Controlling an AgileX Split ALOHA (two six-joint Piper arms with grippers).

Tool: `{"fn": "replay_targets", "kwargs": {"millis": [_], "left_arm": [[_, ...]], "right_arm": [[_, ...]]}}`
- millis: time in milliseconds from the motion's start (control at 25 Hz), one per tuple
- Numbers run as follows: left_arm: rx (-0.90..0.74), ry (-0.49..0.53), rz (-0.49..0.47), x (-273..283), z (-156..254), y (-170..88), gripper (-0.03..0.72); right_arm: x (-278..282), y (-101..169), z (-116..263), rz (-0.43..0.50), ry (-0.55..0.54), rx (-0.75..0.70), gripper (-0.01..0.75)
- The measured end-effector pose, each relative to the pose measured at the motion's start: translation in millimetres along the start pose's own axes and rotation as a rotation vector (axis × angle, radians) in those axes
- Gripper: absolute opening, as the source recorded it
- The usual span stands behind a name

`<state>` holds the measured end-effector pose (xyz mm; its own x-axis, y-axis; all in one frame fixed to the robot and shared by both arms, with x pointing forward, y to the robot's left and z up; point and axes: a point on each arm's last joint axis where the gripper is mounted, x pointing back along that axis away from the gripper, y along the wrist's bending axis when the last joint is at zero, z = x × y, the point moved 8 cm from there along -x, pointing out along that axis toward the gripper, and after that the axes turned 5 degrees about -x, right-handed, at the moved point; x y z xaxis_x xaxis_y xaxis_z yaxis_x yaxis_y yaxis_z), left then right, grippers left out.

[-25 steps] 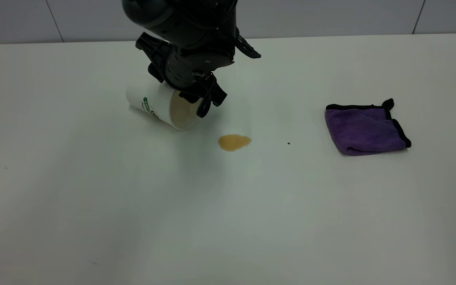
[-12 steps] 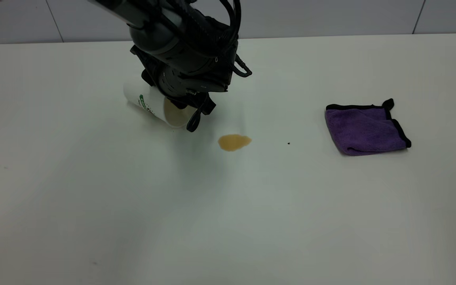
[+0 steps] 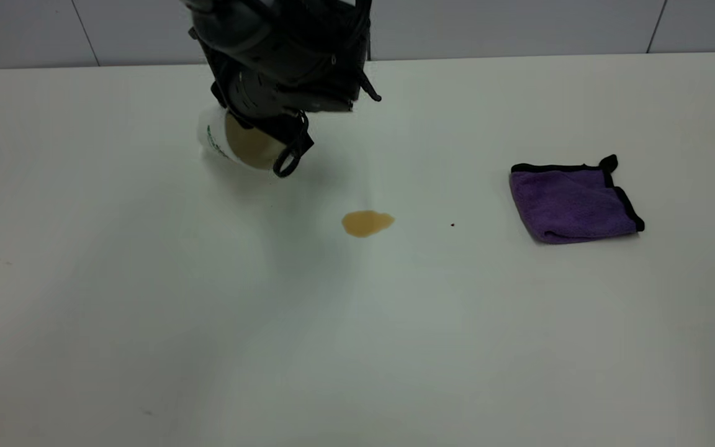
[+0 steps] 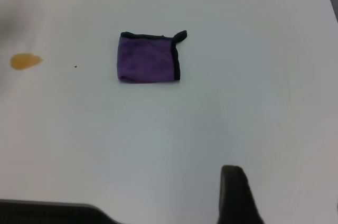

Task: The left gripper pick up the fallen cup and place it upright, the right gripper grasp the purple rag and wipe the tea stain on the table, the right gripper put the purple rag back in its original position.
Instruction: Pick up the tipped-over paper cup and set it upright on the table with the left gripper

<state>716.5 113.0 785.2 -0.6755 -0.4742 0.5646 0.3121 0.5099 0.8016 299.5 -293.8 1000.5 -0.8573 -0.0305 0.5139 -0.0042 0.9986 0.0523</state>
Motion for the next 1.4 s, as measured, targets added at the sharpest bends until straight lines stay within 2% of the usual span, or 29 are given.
{"fn": "replay_targets", "kwargs": {"millis": [200,360,480,640,720,920,1120,1400], "left_arm": [[0.047,0.044,0.219,6,5,44,-0.028],[0.05,0.105,0.451,1,17,61,-0.028],[0.055,0.078,0.664,3,16,62,-0.028],[0.077,0.008,0.841,7,11,72,-0.028],[0.076,0.004,0.874,4,11,73,-0.028],[0.035,0.069,0.926,-13,20,48,-0.028],[0.023,0.096,0.942,-27,22,30,-0.028],[0.018,0.111,0.951,-33,25,21,-0.019]], "right_arm": [[0,0,0,0.0,0.0,0.0,0.486],[0,0,0,0.0,0.0,0.0,0.486],[0,0,0,0.0,0.0,0.0,0.486],[0,0,0,0.0,0.0,0.0,0.486],[0,0,0,0.0,0.0,0.0,0.486],[0,0,0,0.0,0.0,0.0,0.486],[0,0,0,0.0,0.0,0.0,0.486],[0,0,0,0.0,0.0,0.0,0.486]]}}
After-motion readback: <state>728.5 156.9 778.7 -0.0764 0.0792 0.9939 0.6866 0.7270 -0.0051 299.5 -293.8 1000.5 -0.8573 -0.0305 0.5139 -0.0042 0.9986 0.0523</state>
